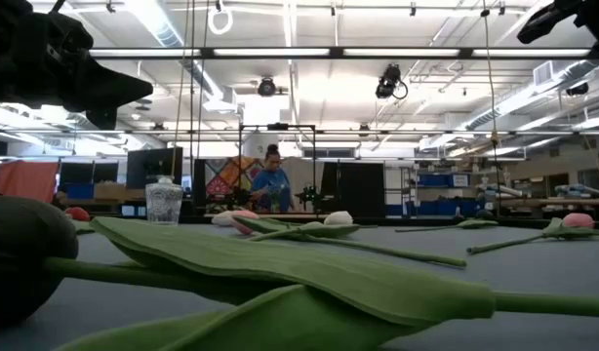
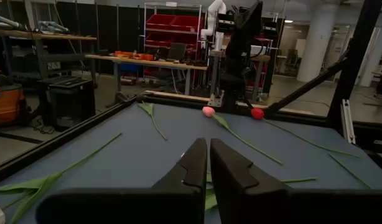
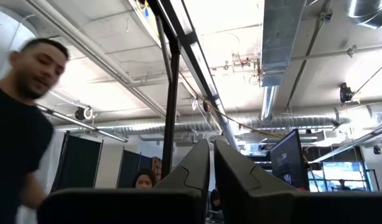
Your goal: Sort flowers into vase by color
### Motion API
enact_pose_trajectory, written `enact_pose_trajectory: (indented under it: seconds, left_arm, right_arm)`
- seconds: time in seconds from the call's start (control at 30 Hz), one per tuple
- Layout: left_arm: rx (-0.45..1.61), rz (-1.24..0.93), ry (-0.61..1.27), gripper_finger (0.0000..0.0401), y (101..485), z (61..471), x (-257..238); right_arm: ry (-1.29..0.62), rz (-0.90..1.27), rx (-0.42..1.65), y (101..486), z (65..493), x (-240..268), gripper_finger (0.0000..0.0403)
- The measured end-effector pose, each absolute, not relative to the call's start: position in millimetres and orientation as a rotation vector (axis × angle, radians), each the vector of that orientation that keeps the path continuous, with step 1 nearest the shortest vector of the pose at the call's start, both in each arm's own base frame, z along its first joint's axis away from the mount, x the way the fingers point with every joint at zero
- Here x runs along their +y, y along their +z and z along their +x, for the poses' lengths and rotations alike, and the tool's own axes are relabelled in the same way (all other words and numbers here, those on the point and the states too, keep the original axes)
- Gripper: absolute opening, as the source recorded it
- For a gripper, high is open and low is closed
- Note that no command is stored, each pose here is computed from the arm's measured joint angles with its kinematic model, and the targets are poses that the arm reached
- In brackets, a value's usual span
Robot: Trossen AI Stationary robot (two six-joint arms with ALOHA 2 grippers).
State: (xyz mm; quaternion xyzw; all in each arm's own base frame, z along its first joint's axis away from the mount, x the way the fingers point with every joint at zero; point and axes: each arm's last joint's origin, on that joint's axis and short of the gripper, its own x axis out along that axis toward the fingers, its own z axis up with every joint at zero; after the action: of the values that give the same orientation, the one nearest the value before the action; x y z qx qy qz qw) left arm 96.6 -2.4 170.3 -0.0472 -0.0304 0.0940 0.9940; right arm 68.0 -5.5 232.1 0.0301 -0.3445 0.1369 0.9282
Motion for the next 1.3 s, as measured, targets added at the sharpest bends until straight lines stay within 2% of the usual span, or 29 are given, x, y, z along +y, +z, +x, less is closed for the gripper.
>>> enact_pose_trajectory:
  seconds: [0.47, 0.8, 0.87, 0.93, 1.07, 1.3]
  left_arm:
    - [-0.065, -0.045, 0.192, 0.0027, 171.2, 96.5, -2.3]
    - [-0.11, -0.04, 0.193, 0.0027, 175.8, 96.1, -2.2]
    - [-0.136, -0.084, 0.189, 0.0027, 177.8, 95.9, -2.2]
    - [-0.189, -0.225, 0.175, 0.0027, 181.8, 95.3, -2.2]
    - [-0.259, -0.431, 0.188, 0.0027, 186.1, 94.2, -0.9]
    - [-0.303, -0.494, 0.173, 0.0027, 189.7, 93.3, -0.8]
  right_arm:
    - [0.249, 0.004, -0.719, 232.3, 67.9, -5.8, 0.0034]
    - [0.217, -0.039, -0.884, 242.5, 56.6, -4.2, 0.0034]
    - [0.223, -0.041, -0.88, 242.4, 56.7, -4.1, 0.0034]
    - [0.224, -0.04, -0.881, 242.4, 56.7, -4.1, 0.0034]
    - [0.227, 0.072, -0.865, 241.8, 58.2, -5.5, 0.0034]
    - [0.066, 0.512, -0.824, 234.6, 66.7, -16.2, 0.0034]
